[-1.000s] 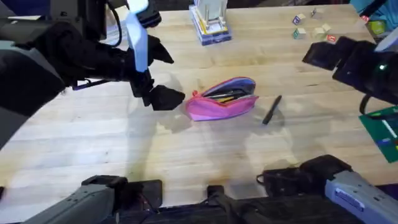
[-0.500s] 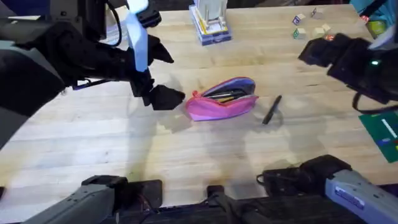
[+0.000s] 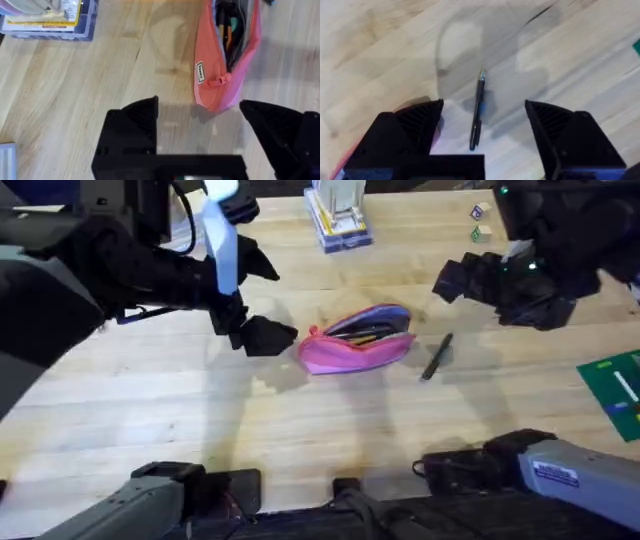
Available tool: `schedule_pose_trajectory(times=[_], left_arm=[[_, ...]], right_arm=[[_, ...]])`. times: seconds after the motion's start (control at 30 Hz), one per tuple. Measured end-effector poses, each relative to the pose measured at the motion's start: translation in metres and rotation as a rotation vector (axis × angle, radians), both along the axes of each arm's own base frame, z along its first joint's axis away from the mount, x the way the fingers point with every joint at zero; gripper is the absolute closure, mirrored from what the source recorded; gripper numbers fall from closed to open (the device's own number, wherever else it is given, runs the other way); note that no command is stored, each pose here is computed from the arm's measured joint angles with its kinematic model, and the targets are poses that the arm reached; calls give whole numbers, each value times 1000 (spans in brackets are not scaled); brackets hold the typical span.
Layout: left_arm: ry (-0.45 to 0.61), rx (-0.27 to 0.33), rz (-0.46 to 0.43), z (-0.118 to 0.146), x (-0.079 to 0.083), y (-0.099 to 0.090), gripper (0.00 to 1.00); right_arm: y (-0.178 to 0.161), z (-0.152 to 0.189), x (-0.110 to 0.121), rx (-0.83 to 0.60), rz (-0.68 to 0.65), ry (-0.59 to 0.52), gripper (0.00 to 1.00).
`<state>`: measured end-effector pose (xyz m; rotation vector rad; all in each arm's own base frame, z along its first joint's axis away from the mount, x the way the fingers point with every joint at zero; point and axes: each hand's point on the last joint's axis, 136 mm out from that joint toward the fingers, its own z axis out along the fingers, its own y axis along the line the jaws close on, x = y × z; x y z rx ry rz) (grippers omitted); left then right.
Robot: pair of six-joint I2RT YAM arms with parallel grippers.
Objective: Unzip the bag, pick up the pens from the table one at a time and place them inside, then zip the bag closed.
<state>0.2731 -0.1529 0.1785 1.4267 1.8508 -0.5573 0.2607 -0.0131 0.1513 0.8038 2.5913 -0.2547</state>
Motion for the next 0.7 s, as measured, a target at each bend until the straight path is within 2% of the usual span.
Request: schedule_pose_trajectory(times=[0.43, 0.7], left_arm=[[-46, -6, 0, 5, 8, -1, 7], [-46, -6, 0, 5, 8, -1, 7]], right_arm=[[-2, -72, -6, 163, -76, 23, 5], [1, -102, -28, 180, -77, 94, 16]])
